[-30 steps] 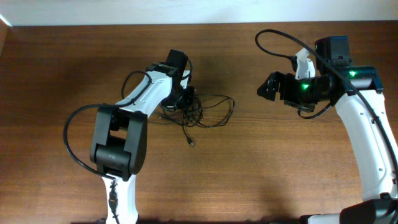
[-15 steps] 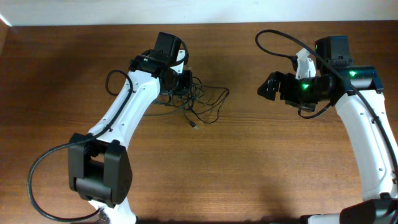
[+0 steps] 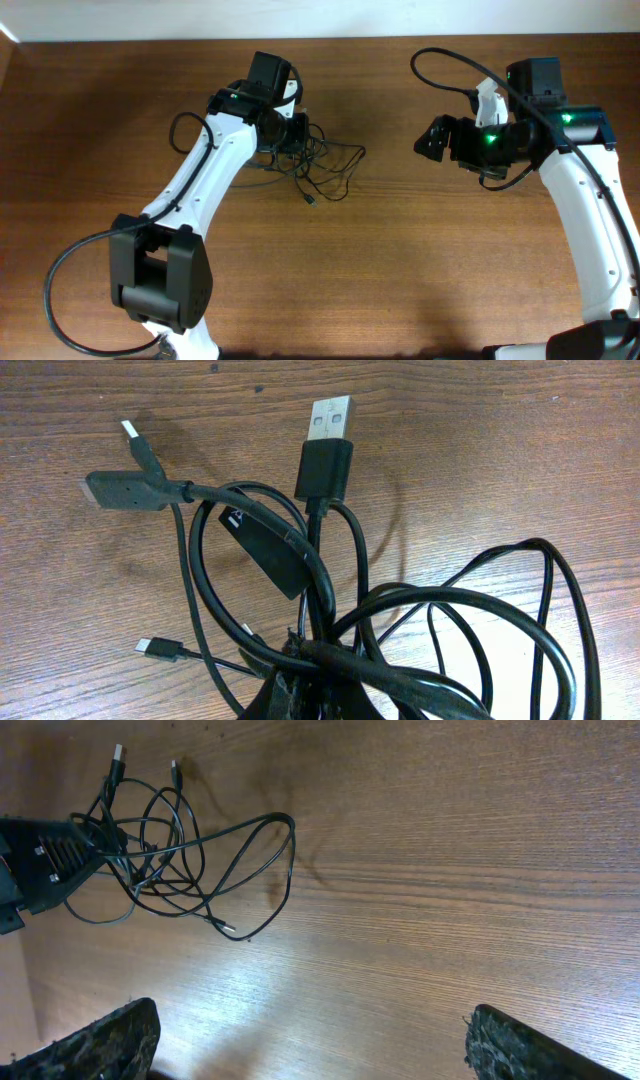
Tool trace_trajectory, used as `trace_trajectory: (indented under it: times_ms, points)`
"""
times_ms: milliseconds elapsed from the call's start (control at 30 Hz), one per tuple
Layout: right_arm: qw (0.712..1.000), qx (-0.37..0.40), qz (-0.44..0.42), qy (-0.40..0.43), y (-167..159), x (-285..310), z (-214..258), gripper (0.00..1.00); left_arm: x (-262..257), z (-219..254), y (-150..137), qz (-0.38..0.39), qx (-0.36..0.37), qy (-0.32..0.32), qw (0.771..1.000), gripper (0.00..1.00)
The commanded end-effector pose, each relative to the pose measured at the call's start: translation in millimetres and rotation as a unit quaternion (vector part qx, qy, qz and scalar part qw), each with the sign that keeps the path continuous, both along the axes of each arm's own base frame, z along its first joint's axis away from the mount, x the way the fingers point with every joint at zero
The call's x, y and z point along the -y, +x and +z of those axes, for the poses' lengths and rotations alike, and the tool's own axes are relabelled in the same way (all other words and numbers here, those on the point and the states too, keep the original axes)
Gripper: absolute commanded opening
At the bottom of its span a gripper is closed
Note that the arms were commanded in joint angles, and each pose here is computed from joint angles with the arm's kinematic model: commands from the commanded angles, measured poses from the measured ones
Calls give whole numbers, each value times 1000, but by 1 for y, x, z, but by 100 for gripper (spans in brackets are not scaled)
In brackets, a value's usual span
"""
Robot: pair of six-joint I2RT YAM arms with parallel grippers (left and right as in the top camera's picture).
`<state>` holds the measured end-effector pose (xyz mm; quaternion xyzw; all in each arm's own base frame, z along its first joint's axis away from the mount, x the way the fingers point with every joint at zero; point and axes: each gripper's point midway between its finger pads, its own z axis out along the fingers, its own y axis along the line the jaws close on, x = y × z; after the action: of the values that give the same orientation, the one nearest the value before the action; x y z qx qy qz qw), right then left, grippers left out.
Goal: Untangle cables
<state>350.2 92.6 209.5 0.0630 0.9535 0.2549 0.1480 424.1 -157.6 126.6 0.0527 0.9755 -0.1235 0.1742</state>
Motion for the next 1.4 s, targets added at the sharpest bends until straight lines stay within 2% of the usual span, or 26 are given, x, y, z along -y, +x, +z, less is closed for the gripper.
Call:
trace_trajectory:
  times_ms: [0, 167, 500, 800, 1367]
  points:
    - [1000, 12, -5, -5, 0, 3, 7, 99, -8, 4, 3, 5, 5, 2, 1000, 0]
    - [1000, 12, -5, -5, 0, 3, 7, 99, -25, 2, 4, 28, -7, 2, 1000, 0]
    - [1000, 12, -5, -5, 0, 3, 7, 99, -27, -1, -2, 28, -21, 4, 999, 0]
    - [1000, 16, -5, -4, 1, 3, 8, 99, -16, -1, -14, 32, -52, -32, 998, 0]
    - [1000, 16, -5, -4, 1, 3, 8, 99, -15, 0, -11, 30, -47, -36, 998, 0]
